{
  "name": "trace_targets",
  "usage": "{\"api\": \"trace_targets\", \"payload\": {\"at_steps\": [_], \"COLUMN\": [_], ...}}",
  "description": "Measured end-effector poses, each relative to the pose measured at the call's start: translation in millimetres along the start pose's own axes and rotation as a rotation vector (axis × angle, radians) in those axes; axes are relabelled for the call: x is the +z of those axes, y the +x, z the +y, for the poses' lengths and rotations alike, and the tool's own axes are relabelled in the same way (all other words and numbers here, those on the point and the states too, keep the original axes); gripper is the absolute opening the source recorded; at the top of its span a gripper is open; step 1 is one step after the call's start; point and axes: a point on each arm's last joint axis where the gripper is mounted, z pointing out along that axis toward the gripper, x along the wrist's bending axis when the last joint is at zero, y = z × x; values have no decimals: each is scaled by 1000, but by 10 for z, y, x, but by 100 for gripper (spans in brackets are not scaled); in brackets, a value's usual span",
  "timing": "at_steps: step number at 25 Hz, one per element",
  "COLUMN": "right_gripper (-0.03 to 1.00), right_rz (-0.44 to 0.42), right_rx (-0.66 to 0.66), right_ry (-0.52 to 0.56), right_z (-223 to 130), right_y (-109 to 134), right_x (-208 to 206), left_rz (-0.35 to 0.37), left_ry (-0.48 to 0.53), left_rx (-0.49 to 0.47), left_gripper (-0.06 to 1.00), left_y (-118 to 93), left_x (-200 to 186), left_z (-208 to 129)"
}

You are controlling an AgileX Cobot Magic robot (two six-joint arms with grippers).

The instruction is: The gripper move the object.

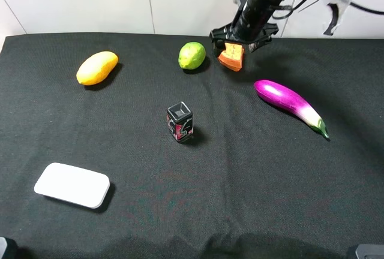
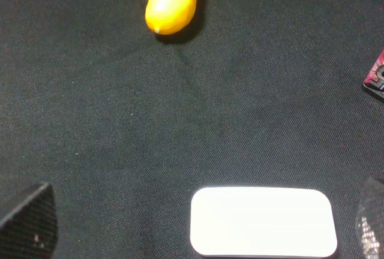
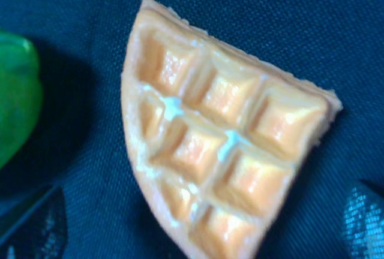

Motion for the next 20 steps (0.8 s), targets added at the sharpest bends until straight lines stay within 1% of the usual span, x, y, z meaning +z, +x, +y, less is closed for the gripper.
{"api": "trace_targets", "payload": {"at_steps": [5, 9, 20], "right_gripper": [69, 69, 69], "right_rz": [2, 3, 7], "right_rx": [-2, -4, -5], "right_ry": [-10, 3, 120], "right_z": [71, 95, 28], "right_y": [12, 19, 36], "right_x": [-294, -530, -1097], "left_rz": [0, 0, 0], "left_ry": [0, 0, 0], "left_rx": [0, 0, 0], "left_gripper": [100, 100, 100], "left_y": [0, 0, 0], "left_x": [0, 0, 0], "left_z": [0, 0, 0]}}
